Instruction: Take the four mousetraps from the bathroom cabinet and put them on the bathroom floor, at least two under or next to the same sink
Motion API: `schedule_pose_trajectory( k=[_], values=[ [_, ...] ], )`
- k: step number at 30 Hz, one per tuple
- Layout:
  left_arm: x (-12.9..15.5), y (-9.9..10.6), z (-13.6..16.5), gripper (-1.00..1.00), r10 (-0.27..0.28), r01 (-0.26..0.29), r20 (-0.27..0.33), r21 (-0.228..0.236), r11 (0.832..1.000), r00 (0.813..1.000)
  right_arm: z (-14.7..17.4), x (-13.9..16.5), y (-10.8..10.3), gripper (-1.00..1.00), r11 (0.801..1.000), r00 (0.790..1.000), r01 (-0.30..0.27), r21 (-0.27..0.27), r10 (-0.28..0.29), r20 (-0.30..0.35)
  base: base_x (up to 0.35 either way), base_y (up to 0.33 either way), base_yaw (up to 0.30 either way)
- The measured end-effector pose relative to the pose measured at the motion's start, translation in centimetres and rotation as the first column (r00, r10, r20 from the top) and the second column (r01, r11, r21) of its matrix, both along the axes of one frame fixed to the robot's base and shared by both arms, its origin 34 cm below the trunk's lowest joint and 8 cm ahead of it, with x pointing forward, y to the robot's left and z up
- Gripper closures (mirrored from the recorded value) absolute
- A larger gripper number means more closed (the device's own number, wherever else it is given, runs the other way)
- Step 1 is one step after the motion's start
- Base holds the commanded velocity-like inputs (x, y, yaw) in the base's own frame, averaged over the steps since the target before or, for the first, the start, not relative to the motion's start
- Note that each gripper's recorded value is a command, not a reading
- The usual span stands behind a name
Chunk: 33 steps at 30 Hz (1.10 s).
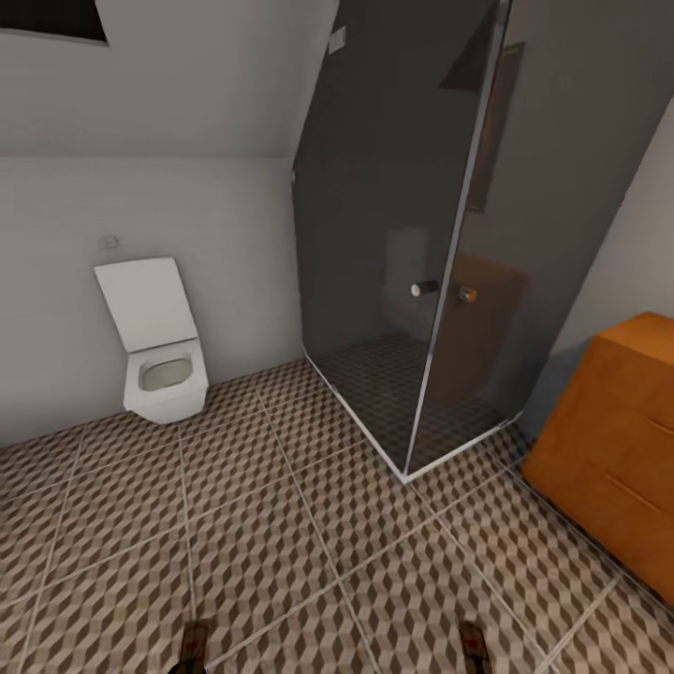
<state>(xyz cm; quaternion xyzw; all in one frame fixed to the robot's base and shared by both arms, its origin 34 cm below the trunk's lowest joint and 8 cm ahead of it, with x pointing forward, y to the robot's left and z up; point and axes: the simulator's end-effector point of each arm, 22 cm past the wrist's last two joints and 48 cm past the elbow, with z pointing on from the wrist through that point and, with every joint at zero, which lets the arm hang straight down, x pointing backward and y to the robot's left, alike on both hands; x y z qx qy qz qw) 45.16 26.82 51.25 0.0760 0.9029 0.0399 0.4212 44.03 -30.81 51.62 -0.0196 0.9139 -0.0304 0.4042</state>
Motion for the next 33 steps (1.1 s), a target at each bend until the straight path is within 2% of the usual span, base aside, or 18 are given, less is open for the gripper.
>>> schedule_pose_trajectory(
  k=[33],
  values=[
    [0.47,0.0,0.48,1.0,0.0,0.0,0.015,0.0,1.0,1.0,0.45,0.48,0.14,1.0,1.0,1.0,-0.002,0.001,0.002,0.015,0.0,0.0,0.282]
  ],
)
